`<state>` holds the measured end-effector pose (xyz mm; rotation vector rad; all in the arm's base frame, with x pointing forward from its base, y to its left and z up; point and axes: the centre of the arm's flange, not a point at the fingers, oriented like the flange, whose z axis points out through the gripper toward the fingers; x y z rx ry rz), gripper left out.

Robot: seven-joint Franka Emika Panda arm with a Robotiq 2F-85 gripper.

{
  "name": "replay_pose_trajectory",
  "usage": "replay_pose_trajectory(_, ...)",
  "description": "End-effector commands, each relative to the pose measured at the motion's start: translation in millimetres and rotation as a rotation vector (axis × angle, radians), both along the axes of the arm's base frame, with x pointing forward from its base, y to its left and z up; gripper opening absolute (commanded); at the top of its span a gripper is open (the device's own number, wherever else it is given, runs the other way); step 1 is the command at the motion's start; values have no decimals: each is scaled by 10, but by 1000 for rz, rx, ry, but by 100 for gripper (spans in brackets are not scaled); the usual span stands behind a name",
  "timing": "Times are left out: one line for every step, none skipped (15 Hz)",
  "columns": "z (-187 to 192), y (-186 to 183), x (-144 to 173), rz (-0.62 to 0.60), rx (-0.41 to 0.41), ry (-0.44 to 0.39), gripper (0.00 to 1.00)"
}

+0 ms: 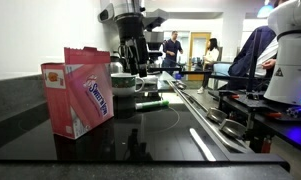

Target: Remove the marker from the mug

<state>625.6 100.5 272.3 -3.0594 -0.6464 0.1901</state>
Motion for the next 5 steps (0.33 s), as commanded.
replay_pose_trajectory(446,-221,-306,-1,28,-93,100)
replay_pose_trajectory(566,-266,-347,9,22,-111,100)
replay_pose_trajectory(653,-299,-381,21,11,-113,100)
replay_pose_trajectory(724,-321,-419,26,7,-124,100)
replay_pose_trajectory(758,-331,-443,17,-2,-120,100)
